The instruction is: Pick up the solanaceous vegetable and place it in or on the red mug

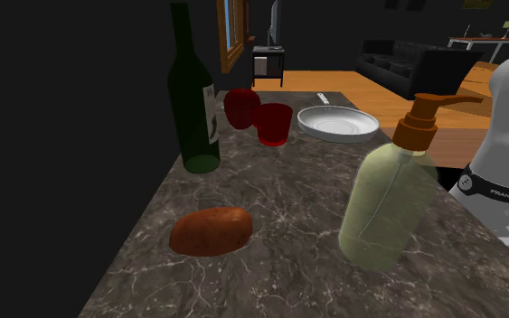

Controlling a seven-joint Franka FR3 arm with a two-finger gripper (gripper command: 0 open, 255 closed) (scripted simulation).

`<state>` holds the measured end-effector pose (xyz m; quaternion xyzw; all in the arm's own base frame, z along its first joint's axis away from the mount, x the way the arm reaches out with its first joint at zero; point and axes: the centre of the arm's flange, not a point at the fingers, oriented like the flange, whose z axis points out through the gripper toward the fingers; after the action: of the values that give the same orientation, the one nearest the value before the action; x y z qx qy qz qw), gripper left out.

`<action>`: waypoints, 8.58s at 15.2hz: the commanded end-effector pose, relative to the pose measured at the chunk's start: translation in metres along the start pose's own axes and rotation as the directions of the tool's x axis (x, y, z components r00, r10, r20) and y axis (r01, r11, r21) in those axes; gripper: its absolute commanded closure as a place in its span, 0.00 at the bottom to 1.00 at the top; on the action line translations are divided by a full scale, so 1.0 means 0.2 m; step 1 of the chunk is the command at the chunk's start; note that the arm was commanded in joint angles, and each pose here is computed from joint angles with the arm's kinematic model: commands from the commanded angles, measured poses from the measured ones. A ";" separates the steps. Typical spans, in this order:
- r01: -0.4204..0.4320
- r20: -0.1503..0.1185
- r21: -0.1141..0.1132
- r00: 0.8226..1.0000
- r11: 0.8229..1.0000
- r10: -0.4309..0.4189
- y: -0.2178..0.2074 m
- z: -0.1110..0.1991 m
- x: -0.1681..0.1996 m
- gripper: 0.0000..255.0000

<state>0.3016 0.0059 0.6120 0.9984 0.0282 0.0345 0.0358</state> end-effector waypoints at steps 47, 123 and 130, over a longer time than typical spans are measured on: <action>0.081 -0.059 0.014 0.995 0.997 -0.080 -1.42 1.33 1.17 0.00; 0.081 -0.059 0.014 0.995 0.997 -0.080 0.49 0.56 0.88 1.00; 0.081 -0.059 0.014 0.995 0.997 -0.080 0.47 0.74 0.87 1.00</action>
<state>0.4910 -0.0876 0.4885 0.9953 0.0698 0.0618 0.0279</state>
